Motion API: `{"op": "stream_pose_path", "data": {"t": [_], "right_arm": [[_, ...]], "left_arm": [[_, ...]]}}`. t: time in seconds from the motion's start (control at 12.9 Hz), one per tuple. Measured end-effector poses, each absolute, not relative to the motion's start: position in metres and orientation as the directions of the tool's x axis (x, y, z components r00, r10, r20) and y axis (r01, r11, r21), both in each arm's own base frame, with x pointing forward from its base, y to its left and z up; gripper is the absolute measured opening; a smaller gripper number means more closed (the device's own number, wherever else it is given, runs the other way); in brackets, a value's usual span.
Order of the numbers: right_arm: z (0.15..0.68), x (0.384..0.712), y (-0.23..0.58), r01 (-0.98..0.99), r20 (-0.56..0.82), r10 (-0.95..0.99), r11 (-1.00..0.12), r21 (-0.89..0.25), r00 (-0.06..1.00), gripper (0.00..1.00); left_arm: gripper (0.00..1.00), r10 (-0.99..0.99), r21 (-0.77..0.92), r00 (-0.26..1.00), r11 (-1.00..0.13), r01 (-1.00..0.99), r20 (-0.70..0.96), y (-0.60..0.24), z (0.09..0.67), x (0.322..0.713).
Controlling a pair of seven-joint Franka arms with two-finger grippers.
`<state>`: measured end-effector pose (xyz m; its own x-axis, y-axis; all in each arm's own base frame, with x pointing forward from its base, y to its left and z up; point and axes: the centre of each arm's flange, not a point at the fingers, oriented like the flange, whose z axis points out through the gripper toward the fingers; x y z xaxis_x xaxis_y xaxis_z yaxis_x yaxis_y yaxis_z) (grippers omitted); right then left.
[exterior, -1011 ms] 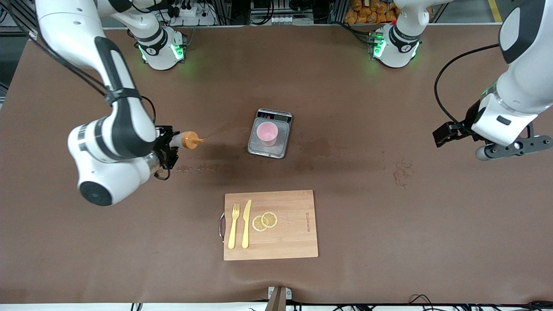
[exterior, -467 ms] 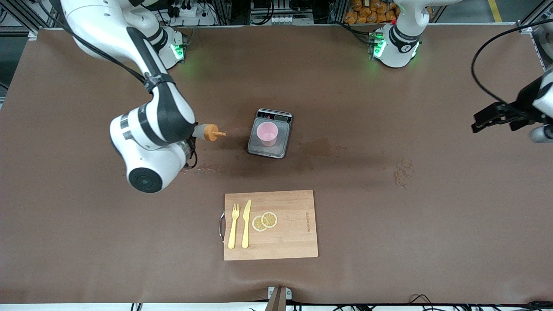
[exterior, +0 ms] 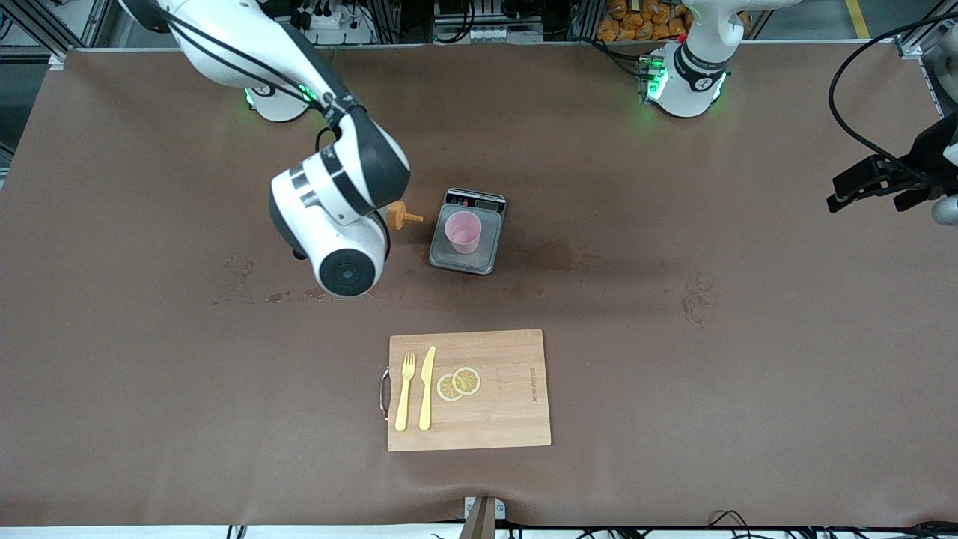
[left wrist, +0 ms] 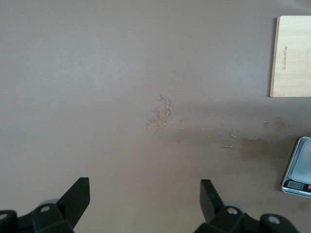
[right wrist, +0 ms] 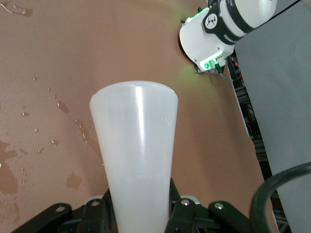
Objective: Add sauce to pink cup with both arms
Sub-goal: 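Tilt the bottle nozzle over the pink cup and squeeze sauce in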
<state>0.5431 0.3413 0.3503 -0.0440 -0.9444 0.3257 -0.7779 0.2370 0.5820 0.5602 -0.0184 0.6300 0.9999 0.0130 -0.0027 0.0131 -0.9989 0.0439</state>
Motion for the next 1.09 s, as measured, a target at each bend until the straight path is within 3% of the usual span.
{"op": "stream_pose_path", "data": {"t": [0.54,1.09], "right_arm": [[0.329,0.525,0.351,-0.780,0.464,-0.886,0.275,0.562,0.021,0.36],[0.312,0.524,0.353,-0.775,0.482,-0.875,0.283,0.565,0.032,0.35]], "left_arm": [[1.00,0.009,0.043,1.000,-0.999,0.010,-0.027,-0.021,0.627,0.558],[1.00,0.005,0.043,0.999,-0.999,0.007,-0.043,-0.023,0.619,0.560]]}}
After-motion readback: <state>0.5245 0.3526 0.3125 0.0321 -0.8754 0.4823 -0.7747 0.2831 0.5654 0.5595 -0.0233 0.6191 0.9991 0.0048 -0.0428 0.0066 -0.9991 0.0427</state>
